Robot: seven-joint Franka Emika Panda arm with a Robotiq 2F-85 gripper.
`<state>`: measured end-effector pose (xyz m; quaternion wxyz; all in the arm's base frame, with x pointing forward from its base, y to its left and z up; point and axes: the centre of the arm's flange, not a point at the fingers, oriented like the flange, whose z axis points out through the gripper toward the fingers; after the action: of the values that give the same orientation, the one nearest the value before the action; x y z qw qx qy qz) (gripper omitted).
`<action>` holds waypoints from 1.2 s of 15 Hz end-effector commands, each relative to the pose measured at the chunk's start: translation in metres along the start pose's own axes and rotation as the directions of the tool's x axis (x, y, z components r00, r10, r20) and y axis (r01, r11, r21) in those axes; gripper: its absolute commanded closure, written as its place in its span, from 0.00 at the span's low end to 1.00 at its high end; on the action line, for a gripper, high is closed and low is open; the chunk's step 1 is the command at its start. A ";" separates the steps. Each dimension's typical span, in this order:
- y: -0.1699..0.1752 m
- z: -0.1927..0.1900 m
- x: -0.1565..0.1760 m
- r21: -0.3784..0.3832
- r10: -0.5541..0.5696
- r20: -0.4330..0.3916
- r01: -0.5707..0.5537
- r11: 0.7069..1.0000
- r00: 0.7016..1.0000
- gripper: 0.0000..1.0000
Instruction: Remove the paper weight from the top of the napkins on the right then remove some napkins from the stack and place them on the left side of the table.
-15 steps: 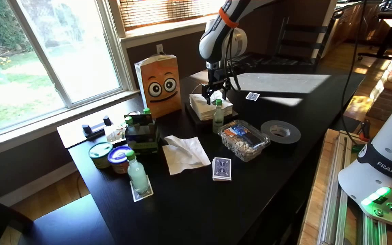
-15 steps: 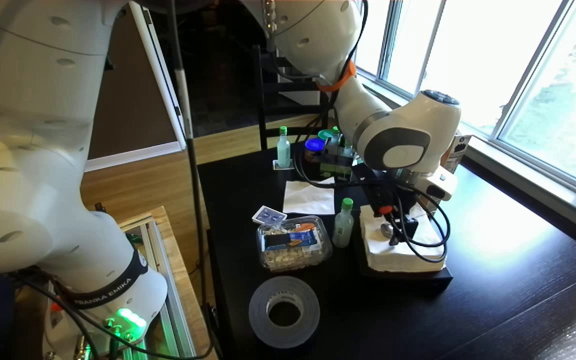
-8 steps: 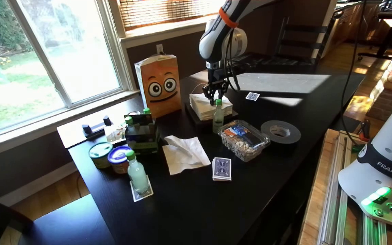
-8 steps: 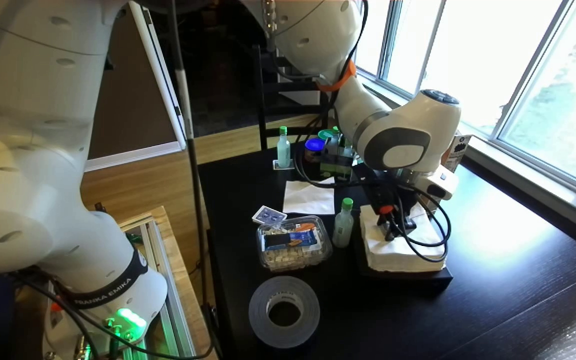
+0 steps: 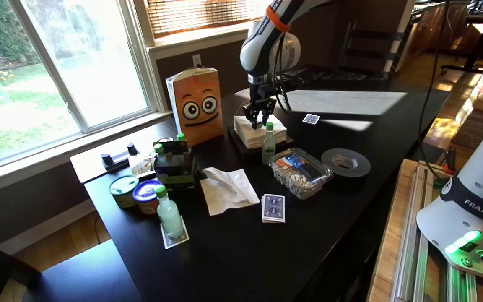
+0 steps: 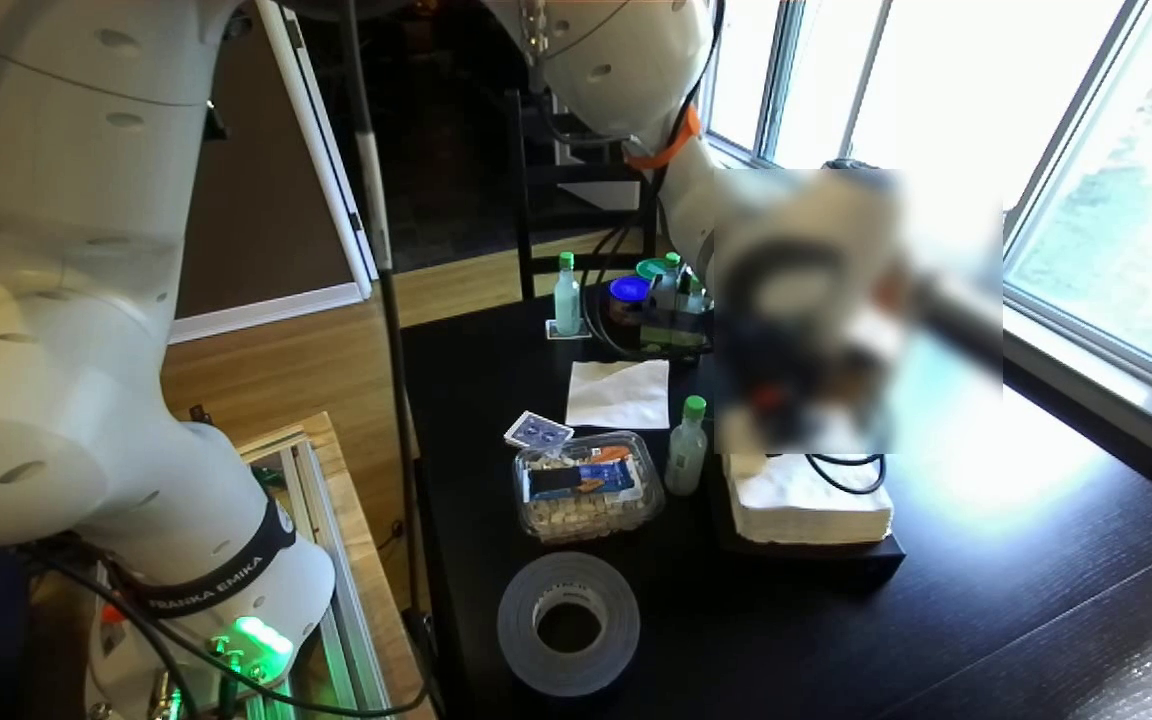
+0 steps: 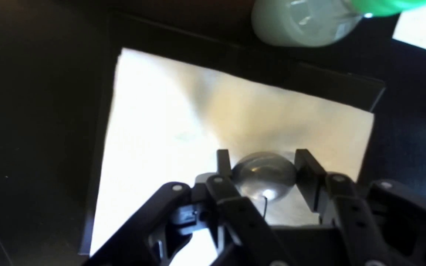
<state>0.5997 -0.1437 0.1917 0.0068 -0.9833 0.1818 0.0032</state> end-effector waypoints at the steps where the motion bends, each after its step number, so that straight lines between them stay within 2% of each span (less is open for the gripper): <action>1: -0.031 -0.023 -0.002 0.066 -0.019 -0.036 0.022 0.998 0.999 0.78; 4: -0.058 -0.030 0.008 0.075 -0.046 -0.035 0.049 0.996 0.998 0.78; 8: -0.086 -0.019 0.037 0.042 -0.064 -0.017 0.065 0.997 0.998 0.78; 11: -0.099 -0.004 0.052 0.010 -0.059 0.028 0.059 0.998 0.998 0.78; 15: -0.106 0.022 0.056 -0.059 -0.051 0.107 0.057 0.997 0.993 0.78; 16: -0.109 0.027 0.055 -0.062 -0.059 0.120 0.067 0.996 0.991 0.78; 18: -0.114 0.033 0.054 -0.013 -0.084 0.128 0.086 0.996 0.988 0.78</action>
<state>0.6714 -0.0624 0.1673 0.0009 -0.9872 0.1480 0.0595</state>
